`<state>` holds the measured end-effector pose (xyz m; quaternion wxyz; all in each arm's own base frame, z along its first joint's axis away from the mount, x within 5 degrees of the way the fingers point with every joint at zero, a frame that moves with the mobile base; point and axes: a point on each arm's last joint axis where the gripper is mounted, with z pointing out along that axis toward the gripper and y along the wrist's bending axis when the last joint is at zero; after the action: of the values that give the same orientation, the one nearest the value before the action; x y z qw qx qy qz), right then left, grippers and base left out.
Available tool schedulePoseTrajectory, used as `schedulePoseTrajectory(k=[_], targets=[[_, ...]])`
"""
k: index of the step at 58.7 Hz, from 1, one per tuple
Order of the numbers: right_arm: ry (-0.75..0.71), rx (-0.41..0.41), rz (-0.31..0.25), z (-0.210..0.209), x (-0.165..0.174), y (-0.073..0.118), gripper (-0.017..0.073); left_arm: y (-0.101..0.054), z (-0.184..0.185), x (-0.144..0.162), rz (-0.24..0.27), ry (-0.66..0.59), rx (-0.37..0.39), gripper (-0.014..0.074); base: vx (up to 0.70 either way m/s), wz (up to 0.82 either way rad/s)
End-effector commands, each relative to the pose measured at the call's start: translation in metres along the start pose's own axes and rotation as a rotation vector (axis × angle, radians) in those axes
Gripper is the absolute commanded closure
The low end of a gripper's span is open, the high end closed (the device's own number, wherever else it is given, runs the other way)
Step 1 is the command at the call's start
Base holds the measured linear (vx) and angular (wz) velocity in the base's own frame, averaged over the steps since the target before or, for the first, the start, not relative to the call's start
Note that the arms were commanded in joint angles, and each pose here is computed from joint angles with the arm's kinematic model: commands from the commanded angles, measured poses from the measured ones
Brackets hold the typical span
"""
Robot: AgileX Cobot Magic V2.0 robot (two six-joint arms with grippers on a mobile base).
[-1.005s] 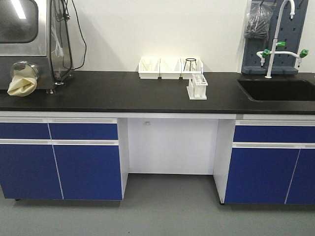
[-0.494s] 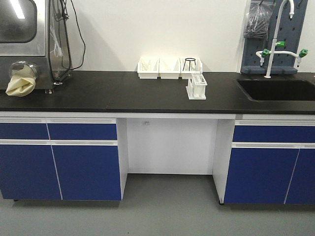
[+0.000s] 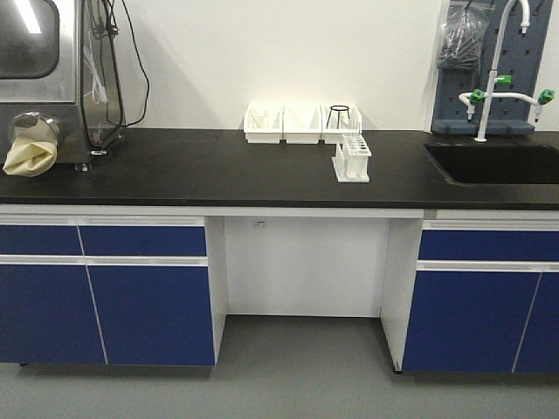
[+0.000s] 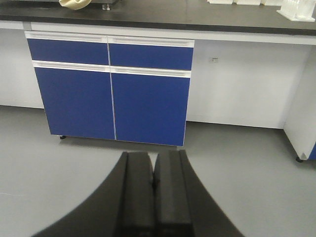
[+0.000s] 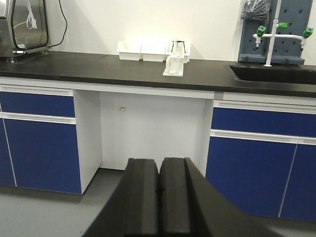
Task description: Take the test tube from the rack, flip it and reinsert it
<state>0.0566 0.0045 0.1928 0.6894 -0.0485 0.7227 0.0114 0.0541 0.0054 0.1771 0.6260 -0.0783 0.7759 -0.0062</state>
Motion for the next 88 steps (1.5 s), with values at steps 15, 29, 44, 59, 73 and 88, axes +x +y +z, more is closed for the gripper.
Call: schedulePoseTrajectory(k=[15,29,44,59,73,88], targets=[[-0.090,0.000,-0.010,-0.0010,-0.0075,0.0000,0.0571,-0.0018,-0.0012,-0.0082,-0.003,-0.096,0.023,0.0600,0.15,0.06],[-0.090,0.000,-0.010,-0.0010,-0.0075,0.0000,0.0571,-0.0018,-0.0012,-0.0082,-0.003,-0.096,0.023,0.0600,0.14,-0.11],[-0.089,0.000,-0.010,-0.0010,-0.0074,0.0000,0.0571,-0.0018,-0.0012,-0.0082,-0.003,-0.096,0.023,0.0600,0.19,-0.15],[-0.089,0.000,-0.010,-0.0010,-0.0074,0.0000,0.0571,-0.0018,-0.0012,-0.0082,-0.003,-0.096,0.023,0.0600,0.26,-0.06],[-0.089,0.000,-0.010,-0.0010,-0.0074,0.0000,0.0571,-0.0018,-0.0012,-0.0082,-0.003,-0.096,0.023,0.0600,0.31,-0.06],[-0.089,0.000,-0.010,-0.0010,-0.0074,0.0000,0.0571,-0.0018,-0.0012,-0.0082,-0.003,-0.096,0.023,0.0600,0.34,0.02]])
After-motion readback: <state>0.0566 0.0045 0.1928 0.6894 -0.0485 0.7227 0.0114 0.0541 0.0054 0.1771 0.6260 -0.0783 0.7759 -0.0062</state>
